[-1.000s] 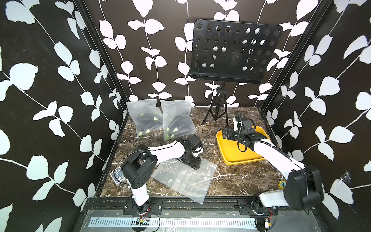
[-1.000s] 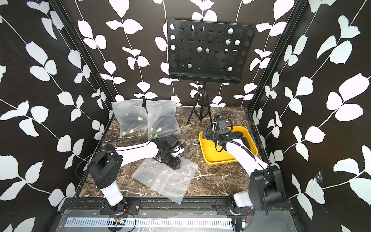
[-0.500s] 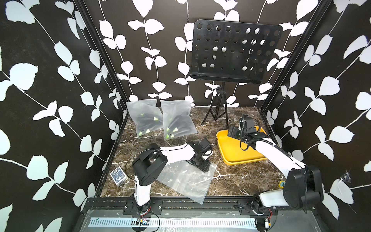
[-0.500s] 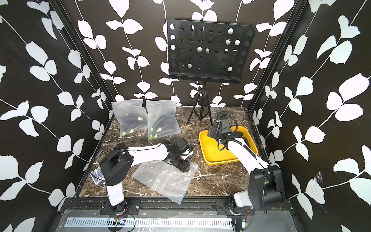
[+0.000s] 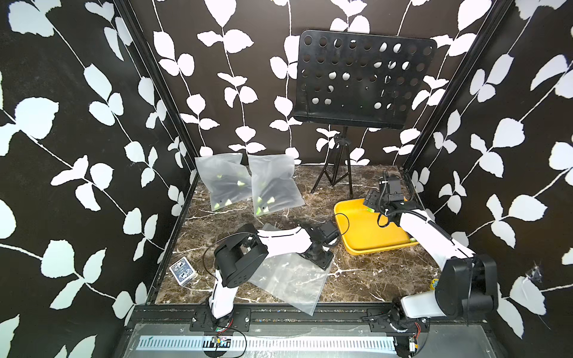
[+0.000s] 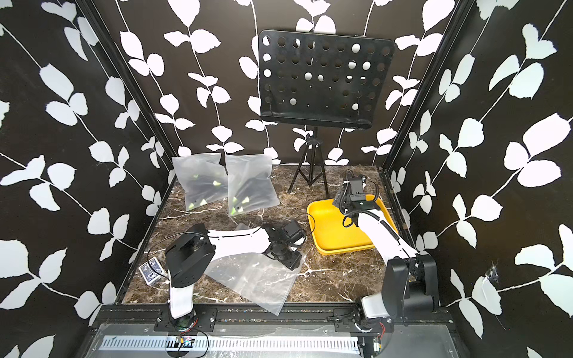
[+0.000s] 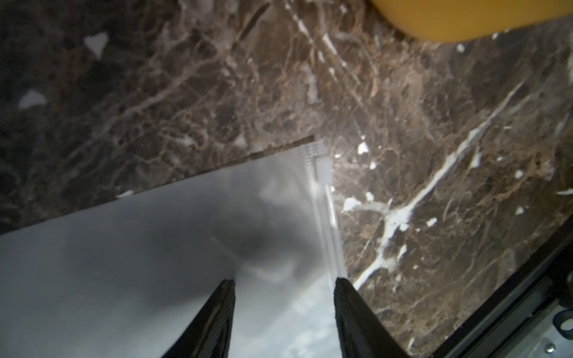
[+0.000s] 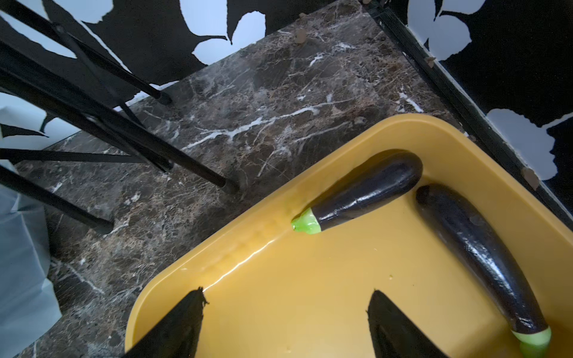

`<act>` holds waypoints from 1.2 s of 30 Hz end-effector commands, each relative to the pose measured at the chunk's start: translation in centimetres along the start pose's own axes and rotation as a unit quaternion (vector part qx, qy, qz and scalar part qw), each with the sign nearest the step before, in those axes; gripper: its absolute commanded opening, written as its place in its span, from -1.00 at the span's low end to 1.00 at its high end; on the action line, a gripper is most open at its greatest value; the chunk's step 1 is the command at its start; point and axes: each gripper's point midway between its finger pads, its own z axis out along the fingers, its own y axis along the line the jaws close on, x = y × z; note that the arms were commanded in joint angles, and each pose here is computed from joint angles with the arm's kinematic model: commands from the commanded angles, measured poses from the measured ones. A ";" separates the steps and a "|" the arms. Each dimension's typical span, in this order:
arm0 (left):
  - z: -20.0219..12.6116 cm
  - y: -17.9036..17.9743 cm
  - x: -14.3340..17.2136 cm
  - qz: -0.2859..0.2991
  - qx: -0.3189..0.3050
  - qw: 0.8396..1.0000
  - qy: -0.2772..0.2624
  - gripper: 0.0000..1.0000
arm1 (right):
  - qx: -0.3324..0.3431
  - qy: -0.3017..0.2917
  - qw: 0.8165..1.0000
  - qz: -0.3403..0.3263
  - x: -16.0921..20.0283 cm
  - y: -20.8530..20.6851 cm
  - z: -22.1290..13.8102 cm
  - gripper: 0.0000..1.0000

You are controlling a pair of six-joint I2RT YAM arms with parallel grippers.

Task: Place the eggplant in a zip-top bag and seal the zipper
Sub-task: Move the zipper food storage bag to the center of the board.

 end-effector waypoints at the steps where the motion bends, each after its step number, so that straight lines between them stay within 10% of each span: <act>1: 0.1 -0.4 0.6 -0.001 -0.022 1.000 0.011 0.08 | 0.014 -0.010 1.000 0.006 -1.1 -0.4 0.4 0.62; 21: 1.9 2.3 2.0 0.019 -0.146 0.987 0.057 -0.14 | -0.025 -0.025 0.999 0.030 -2.7 -0.5 -0.7 0.58; 36: -0.4 4.2 -0.9 -0.021 -0.096 0.995 0.001 -0.30 | -0.064 0.009 0.997 -0.035 -0.4 2.9 -1.0 0.50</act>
